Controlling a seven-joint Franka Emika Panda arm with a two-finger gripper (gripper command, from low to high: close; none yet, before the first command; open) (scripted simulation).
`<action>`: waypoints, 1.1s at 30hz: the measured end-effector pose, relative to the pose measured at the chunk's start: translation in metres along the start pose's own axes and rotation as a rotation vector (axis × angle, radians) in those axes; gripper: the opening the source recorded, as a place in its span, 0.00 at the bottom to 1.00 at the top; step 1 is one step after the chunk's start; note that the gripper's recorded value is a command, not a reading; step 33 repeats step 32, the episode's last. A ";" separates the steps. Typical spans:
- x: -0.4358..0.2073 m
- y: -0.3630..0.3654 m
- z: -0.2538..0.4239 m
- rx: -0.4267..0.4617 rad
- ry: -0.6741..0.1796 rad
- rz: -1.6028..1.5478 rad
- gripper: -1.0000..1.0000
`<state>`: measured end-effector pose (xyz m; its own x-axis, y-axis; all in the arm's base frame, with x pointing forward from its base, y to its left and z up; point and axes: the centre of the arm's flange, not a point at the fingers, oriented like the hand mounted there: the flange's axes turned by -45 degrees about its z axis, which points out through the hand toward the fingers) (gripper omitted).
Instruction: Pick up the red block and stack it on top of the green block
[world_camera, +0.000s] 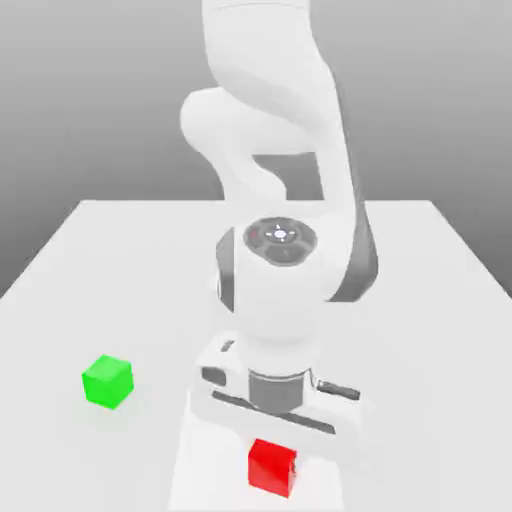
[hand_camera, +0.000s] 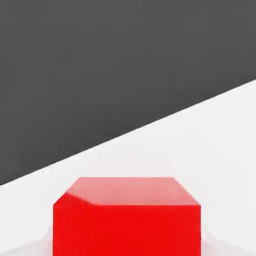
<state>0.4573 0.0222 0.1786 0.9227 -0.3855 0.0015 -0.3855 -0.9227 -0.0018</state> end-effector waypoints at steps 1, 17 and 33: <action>0.000 0.000 -0.012 0.000 0.000 0.000 0.00; -0.053 0.283 -0.021 -0.001 0.000 0.847 0.00; -0.054 0.283 -0.058 -0.001 -0.001 0.848 1.00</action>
